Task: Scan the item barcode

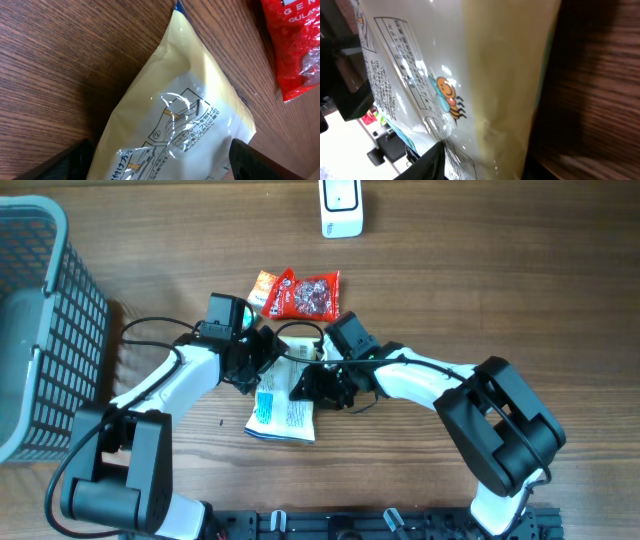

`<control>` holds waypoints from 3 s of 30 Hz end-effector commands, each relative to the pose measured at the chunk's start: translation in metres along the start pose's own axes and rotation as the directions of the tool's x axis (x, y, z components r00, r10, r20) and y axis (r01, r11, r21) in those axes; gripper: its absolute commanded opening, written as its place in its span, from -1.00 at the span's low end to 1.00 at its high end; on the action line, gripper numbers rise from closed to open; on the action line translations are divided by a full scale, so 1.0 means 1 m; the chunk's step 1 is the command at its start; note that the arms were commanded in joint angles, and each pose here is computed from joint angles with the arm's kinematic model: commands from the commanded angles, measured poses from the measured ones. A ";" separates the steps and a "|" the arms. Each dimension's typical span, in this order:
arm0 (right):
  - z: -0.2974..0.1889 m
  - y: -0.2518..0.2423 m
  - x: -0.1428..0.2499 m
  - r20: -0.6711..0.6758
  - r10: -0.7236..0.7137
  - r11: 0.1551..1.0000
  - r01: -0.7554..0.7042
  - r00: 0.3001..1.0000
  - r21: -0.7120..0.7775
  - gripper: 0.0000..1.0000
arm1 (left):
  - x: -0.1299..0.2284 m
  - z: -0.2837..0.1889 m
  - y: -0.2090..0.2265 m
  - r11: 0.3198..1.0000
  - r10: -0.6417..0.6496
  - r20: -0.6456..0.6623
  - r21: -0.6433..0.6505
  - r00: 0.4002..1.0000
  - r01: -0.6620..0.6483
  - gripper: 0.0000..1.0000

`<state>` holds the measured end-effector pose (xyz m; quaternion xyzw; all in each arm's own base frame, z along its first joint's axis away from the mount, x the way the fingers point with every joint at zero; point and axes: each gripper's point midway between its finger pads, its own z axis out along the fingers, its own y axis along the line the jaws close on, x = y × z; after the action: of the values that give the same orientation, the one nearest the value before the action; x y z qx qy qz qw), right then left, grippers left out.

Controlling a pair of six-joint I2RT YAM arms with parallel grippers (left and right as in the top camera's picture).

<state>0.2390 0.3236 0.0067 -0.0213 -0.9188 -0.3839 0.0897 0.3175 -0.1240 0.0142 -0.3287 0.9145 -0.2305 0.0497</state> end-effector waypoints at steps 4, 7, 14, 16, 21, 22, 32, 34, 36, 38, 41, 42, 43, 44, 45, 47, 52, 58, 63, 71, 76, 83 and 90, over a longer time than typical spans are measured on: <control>0.002 -0.034 -0.012 0.068 0.037 0.993 -0.044 0.997 0.106 -0.91 | 0.011 0.012 0.022 0.997 -0.047 -0.044 -0.063 0.998 0.044 0.75; -0.014 -0.040 -0.023 0.087 0.021 0.994 -0.030 0.996 0.107 -0.91 | 0.009 0.002 0.013 0.999 -0.021 -0.024 -0.031 0.999 0.020 0.75; -0.132 -0.038 -0.063 0.355 -0.221 0.846 -0.003 0.909 0.533 -0.91 | -0.018 -0.050 0.006 0.999 0.040 0.214 -0.044 0.976 -0.031 0.74; -0.196 -0.024 -0.071 0.489 -0.317 0.771 -0.080 0.812 0.632 -0.92 | -0.024 -0.057 0.015 0.995 0.042 0.263 -0.094 0.964 -0.018 0.86; -0.300 -0.004 -0.083 0.680 -0.506 0.652 -0.280 0.531 0.704 -0.91 | -0.023 -0.056 0.017 0.995 0.042 0.259 -0.102 0.965 -0.016 1.00; -0.312 0.000 -0.089 0.663 -0.564 0.612 -0.290 0.492 0.736 -0.91 | -0.023 -0.056 0.017 0.995 0.042 0.259 -0.102 0.965 -0.016 1.00; -0.381 0.086 -0.181 0.173 -0.971 0.062 -0.529 0.163 0.847 -0.91 | -0.023 -0.056 0.017 0.995 0.042 0.258 -0.103 0.965 -0.016 1.00; -0.367 0.106 -0.202 -0.043 -0.994 -0.091 -0.551 0.100 0.829 -0.91 | -0.023 -0.056 0.017 0.995 0.042 0.258 -0.103 0.965 -0.015 1.00; -0.333 0.109 -0.233 -0.249 -0.965 -0.253 -0.508 0.077 0.824 -0.91 | -0.023 -0.056 0.017 0.995 0.042 0.258 -0.103 0.965 -0.016 1.00; -0.319 0.110 -0.266 -0.309 -0.947 -0.306 -0.515 0.083 0.800 -0.91 | -0.023 -0.056 0.017 0.995 0.042 0.258 -0.103 0.965 -0.016 1.00; -0.314 0.117 -0.319 -0.347 -0.932 -0.357 -0.463 0.110 0.811 -0.91 | -0.023 -0.056 0.017 0.995 0.042 0.258 -0.103 0.965 -0.015 1.00; -0.307 0.111 -0.329 -0.380 -0.917 -0.396 -0.417 0.126 0.818 -0.91 | -0.023 -0.056 0.017 0.995 0.042 0.258 -0.103 0.965 -0.016 1.00; -0.311 0.105 -0.333 -0.371 -0.920 -0.390 -0.423 0.129 0.818 -0.91 | -0.023 -0.056 0.017 0.995 0.042 0.258 -0.103 0.965 -0.015 1.00; -0.325 0.104 -0.331 -0.345 -0.931 -0.361 -0.471 0.122 0.805 -0.91 | -0.023 -0.056 0.017 0.995 0.042 0.258 -0.103 0.965 -0.016 1.00; -0.329 0.099 -0.333 -0.339 -0.932 -0.358 -0.473 0.129 0.805 -0.91 | -0.023 -0.056 0.017 0.995 0.042 0.258 -0.103 0.965 -0.016 1.00; -0.326 0.080 -0.343 -0.328 -0.930 -0.366 -0.425 0.163 0.828 -0.91 | -0.023 -0.056 0.017 0.995 0.042 0.258 -0.103 0.965 -0.015 1.00; -0.325 0.054 -0.351 -0.267 -0.943 -0.327 -0.425 0.197 0.844 -0.91 | -0.023 -0.056 0.017 0.995 0.042 0.258 -0.103 0.965 -0.016 1.00; -0.447 -0.040 -0.323 0.047 -0.916 -0.265 -0.687 0.399 0.677 -0.91 | -0.023 -0.056 0.017 0.995 0.042 0.258 -0.103 0.965 -0.016 1.00; -0.552 -0.249 -0.240 0.492 -0.562 -0.449 -0.745 0.665 0.494 -0.91 | -0.023 -0.056 0.017 0.995 0.042 0.258 -0.103 0.965 -0.016 1.00; -0.570 -0.389 -0.175 0.499 -0.242 -0.508 -0.547 0.832 0.666 -0.76 | -0.023 -0.056 0.017 0.995 0.042 0.258 -0.103 0.965 -0.016 1.00; -0.513 -0.418 -0.188 0.475 -0.216 -0.255 -0.518 0.853 0.816 0.65 | -0.023 -0.056 0.017 0.995 0.042 0.259 -0.102 0.965 -0.016 1.00; -0.485 -0.302 -0.258 0.700 -0.253 0.597 -0.461 0.668 0.656 1.00 | -0.023 -0.056 0.017 0.995 0.042 0.258 -0.103 0.965 -0.016 1.00; -0.412 -0.067 -0.245 0.637 -0.246 0.935 0.353 0.731 -0.044 0.99 | -0.023 -0.056 0.017 0.995 0.042 0.258 -0.103 0.965 -0.015 1.00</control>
<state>0.5427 -0.1095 0.1518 -0.0905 -0.9200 -0.2341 -0.3011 0.3121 -0.0780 0.0548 -0.3477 0.9140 -0.1430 0.1525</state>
